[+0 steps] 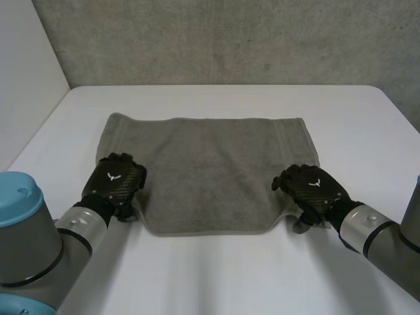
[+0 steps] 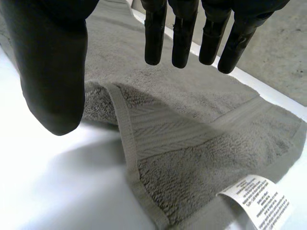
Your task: Fold the towel.
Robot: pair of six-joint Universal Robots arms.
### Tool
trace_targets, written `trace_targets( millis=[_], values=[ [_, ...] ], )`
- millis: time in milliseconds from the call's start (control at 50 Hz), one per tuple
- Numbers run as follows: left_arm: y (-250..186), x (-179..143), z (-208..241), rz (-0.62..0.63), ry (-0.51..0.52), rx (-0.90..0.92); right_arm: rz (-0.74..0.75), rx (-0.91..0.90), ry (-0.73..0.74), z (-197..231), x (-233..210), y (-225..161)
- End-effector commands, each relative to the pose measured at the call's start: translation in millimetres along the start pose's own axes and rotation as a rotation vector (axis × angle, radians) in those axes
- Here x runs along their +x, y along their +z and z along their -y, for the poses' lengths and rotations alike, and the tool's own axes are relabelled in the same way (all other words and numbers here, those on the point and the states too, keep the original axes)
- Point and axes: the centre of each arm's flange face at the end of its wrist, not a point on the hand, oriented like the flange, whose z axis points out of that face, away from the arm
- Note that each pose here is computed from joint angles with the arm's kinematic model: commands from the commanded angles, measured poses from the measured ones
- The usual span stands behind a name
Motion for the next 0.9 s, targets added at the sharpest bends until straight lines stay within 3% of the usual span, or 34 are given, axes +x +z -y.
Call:
trace_targets(
  millis=[20, 200, 360, 640, 900],
  values=[
    [-2.6, -2.8, -2.4, 0.023, -0.002, -0.012, -0.035, 0.022, -0.001, -7.2, 5.6, 0.6],
    [-2.6, -11.8, -5.7, 0.115, -0.004, -0.041, -0.059, 0.052, 0.017, -17.6, 12.4, 16.8],
    [-3.4, -11.3, -5.4, 0.12, -0.004, -0.042, -0.056, 0.032, 0.13, -28.4, 13.8, 29.4],
    [0.7, -12.7, -3.1, 0.127, -0.081, -0.028, -0.136, 0.051, 0.152, -29.8, 22.8, 31.4],
    [7.7, -22.5, -3.8, 0.184, -0.087, -0.036, -0.086, 0.076, 0.181, -22.6, 1.5, 28.7]
  ],
)
